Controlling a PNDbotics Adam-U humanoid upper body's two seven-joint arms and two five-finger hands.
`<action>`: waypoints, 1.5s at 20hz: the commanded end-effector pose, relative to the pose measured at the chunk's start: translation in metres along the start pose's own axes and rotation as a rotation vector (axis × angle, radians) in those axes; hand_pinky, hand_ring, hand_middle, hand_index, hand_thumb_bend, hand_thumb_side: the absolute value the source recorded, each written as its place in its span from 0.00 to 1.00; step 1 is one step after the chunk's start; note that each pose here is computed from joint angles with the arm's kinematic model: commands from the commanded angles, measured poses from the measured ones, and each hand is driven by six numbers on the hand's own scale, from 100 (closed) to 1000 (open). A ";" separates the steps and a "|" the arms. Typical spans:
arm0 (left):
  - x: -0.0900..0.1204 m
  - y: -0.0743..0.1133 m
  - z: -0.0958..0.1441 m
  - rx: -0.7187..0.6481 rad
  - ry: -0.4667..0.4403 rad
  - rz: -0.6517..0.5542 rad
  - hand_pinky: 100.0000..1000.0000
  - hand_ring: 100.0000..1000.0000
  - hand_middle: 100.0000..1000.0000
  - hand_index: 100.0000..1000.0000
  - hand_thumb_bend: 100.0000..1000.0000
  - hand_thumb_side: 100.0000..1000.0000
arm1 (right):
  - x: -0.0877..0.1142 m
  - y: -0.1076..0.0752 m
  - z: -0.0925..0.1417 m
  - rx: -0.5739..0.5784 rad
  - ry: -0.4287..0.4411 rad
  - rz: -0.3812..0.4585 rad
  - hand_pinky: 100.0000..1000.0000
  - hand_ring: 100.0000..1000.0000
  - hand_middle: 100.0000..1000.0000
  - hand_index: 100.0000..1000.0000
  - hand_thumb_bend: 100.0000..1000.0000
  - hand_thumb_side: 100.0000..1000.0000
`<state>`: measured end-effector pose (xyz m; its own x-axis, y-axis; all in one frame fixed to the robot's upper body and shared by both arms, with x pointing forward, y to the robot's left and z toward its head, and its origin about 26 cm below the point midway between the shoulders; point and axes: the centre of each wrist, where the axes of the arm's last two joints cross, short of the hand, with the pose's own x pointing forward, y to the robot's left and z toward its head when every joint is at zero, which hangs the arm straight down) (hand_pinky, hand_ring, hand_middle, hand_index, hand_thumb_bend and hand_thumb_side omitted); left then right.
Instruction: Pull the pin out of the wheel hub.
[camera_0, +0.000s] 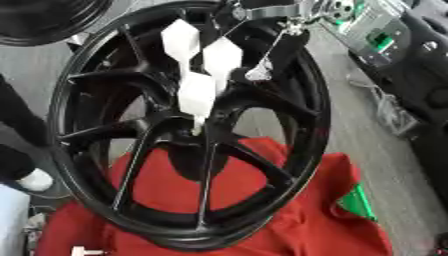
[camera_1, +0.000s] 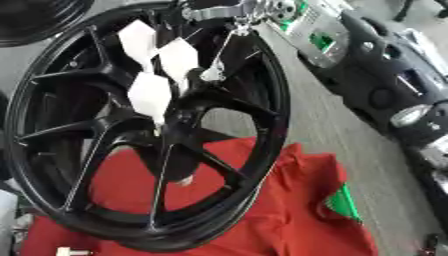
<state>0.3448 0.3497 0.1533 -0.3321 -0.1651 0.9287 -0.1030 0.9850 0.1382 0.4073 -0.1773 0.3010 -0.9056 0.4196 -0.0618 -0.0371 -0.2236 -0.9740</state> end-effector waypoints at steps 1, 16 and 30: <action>0.008 0.008 -0.002 0.006 -0.023 -0.022 0.81 0.76 0.70 0.78 0.00 0.83 | -0.001 -0.011 0.005 -0.017 0.012 0.026 0.79 0.73 0.67 0.77 0.17 0.10; 0.008 0.008 -0.003 0.012 -0.023 -0.021 0.82 0.76 0.71 0.78 0.00 0.83 | -0.002 -0.012 0.005 -0.091 0.037 -0.061 0.75 0.61 0.33 0.48 0.00 0.01; 0.007 0.009 -0.001 0.018 -0.016 -0.024 0.82 0.76 0.71 0.78 0.00 0.83 | 0.000 -0.040 0.013 -0.107 0.028 -0.116 0.72 0.53 0.20 0.36 0.00 0.03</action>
<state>0.3435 0.3517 0.1516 -0.3253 -0.1656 0.9310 -0.1101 0.9845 0.1366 0.4079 -0.1729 0.3230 -0.8849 0.4600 0.0731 -0.1265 -0.0862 -0.9882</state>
